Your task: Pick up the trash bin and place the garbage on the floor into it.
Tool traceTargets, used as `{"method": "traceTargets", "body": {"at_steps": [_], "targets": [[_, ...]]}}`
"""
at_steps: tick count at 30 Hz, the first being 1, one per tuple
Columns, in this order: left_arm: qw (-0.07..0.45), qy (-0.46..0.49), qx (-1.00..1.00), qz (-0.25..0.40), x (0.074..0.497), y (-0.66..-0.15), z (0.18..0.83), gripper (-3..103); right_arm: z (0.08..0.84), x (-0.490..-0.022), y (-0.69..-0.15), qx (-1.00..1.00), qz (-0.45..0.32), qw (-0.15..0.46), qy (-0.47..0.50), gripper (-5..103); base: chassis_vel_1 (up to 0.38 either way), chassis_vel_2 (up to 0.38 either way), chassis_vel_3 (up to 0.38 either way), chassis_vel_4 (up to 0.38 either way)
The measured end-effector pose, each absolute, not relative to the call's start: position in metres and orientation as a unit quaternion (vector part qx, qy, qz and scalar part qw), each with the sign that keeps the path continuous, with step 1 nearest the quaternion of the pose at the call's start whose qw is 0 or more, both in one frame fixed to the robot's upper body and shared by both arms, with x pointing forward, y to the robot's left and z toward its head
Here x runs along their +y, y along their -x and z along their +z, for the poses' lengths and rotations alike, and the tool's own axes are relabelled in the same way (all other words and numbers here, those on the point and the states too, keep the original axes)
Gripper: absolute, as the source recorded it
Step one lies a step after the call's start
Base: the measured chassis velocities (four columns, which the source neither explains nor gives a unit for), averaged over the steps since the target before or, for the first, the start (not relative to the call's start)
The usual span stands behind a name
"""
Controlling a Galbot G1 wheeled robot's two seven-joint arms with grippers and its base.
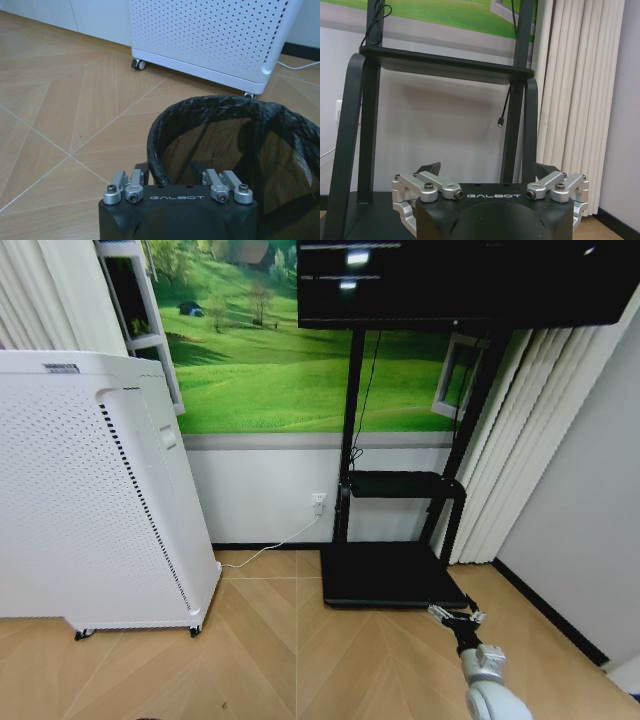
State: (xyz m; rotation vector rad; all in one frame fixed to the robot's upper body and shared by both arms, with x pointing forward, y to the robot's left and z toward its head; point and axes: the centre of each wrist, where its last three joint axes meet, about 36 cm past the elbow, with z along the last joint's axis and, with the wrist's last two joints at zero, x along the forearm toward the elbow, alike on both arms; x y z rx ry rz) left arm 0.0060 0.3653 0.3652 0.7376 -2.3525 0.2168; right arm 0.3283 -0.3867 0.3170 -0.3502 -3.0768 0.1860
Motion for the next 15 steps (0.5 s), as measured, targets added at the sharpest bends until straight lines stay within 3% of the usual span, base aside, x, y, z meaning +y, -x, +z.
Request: {"method": "traceTargets", "body": {"at_steps": [2,3,6,12,13,15], "targets": [[0.327,-0.280,-0.899,0.082,0.365,-0.006,0.365,46,0.317,-0.387,-0.329,-0.992,0.060,0.019,0.113,100,0.000,0.000,0.000,0.000],[0.326,-0.275,-0.901,0.078,0.364,-0.007,0.366,57,0.318,-0.387,-0.330,-0.992,0.062,0.018,0.113,100,0.000,0.000,0.000,0.000],[0.325,-0.270,-0.903,0.072,0.364,-0.007,0.366,63,0.319,-0.387,-0.331,-0.992,0.062,0.017,0.112,100,0.000,0.000,0.000,0.000],[0.319,-0.237,-0.917,0.039,0.359,-0.002,0.365,90,0.324,-0.388,-0.337,-0.992,0.065,0.012,0.111,100,0.000,0.000,0.000,0.000],[0.319,-0.237,-0.917,0.039,0.359,-0.002,0.365,90,0.324,-0.388,-0.337,-0.992,0.065,0.012,0.111,100,0.000,0.000,0.000,0.000],[0.288,-0.212,-0.934,0.020,0.357,-0.003,0.367,95,0.323,-0.388,-0.339,-0.992,0.065,0.013,0.110,100,0.000,0.000,0.000,0.000]]}}
